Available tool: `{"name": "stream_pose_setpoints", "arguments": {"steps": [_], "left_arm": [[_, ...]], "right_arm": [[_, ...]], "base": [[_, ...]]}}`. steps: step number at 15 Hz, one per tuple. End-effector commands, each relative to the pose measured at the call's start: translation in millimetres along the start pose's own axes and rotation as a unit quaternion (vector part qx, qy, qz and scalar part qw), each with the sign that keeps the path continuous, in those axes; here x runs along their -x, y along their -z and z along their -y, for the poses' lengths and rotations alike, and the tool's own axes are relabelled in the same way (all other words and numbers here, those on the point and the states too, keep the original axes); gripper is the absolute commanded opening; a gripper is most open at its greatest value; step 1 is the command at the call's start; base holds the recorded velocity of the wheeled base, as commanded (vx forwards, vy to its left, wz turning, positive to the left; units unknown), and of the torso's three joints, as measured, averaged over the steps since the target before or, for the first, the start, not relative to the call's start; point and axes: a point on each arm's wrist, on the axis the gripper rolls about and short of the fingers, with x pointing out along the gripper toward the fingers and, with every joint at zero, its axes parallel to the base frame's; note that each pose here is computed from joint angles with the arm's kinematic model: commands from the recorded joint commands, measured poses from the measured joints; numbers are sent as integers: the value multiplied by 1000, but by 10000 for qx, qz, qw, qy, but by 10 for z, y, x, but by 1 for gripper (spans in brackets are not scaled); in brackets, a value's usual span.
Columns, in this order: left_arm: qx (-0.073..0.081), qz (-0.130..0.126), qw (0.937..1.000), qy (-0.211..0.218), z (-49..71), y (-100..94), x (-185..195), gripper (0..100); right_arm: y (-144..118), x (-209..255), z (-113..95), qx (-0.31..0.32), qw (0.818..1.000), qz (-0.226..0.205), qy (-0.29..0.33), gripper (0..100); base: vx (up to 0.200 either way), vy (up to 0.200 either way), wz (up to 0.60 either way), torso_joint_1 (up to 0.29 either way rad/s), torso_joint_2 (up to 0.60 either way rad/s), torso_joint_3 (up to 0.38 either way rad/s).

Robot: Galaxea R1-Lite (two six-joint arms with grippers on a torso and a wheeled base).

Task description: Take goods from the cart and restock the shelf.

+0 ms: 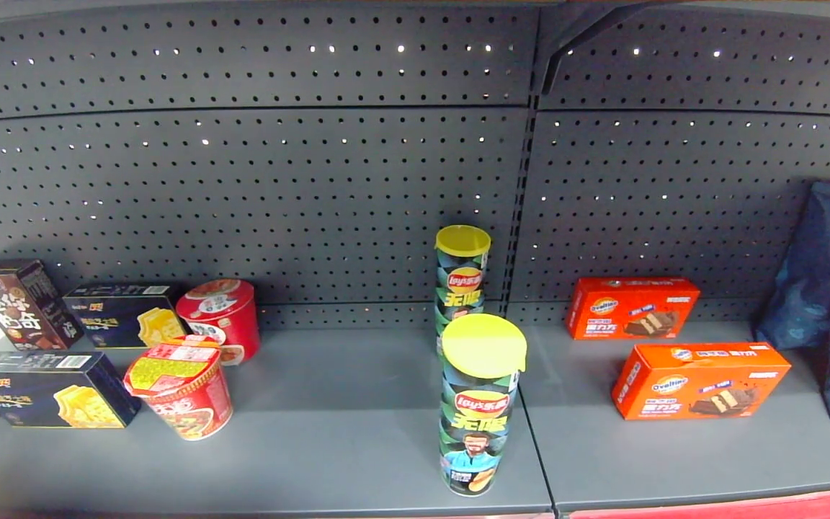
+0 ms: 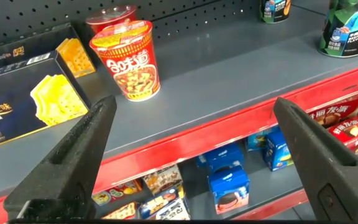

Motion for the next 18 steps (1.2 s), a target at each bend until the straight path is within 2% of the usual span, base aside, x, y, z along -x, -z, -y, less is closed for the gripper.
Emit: {"name": "stream_pose_setpoints", "arguments": {"steps": [1, 2, 3, 7, 8, 10, 12, 13, 18], "left_arm": [[6, -22, 10000, 14, 0, -1, -4, 100], [15, -29, 10000, 15, 0, 1, -4, 100], [15, -25, 10000, 38, 0, 0, -4, 100], [23, -12, 9999, 121, 5, 0, -4, 100], [161, -13, 9998, 121, 5, 0, -4, 100], [222, -14, 9997, 121, 5, 0, -4, 100], [222, -14, 9997, 121, 5, 0, -4, 100], [222, -14, 9997, 121, 5, 0, -4, 100], [206, -12, 9998, 82, 3, -2, -4, 100]], "right_arm": [[45, -5, -4, 211, 9992, -168, -310, 100], [44, -5, 1, 298, 9974, -181, -626, 100], [44, -5, 0, 304, 9970, -182, -687, 100], [44, -6, -6, 291, 9980, -164, -534, 100], [44, -6, -6, 291, 9980, -164, -534, 100], [45, -7, -5, 291, 9981, -156, -527, 100], [40, -30, 21, 294, 9920, -302, -1188, 100], [41, -21, 46, 262, 9857, -178, -1654, 100], [43, -27, 53, 291, 9818, -231, -1865, 100]], "base": [[0, 0, 0, 0, 0, 0], [0, 0, 0, 0, 0, 0], [0, 0, 0, 0, 0, 0], [0, 0, 0, 0, 0, 0], [0, 0, 0, 0, 0, 0], [0, 0, 0, 0, 0, 0], [0, 0, 0, 0, 0, 0], [0, 0, 0, 0, 0, 0], [0, 0, 0, 0, 0, 0]]}}
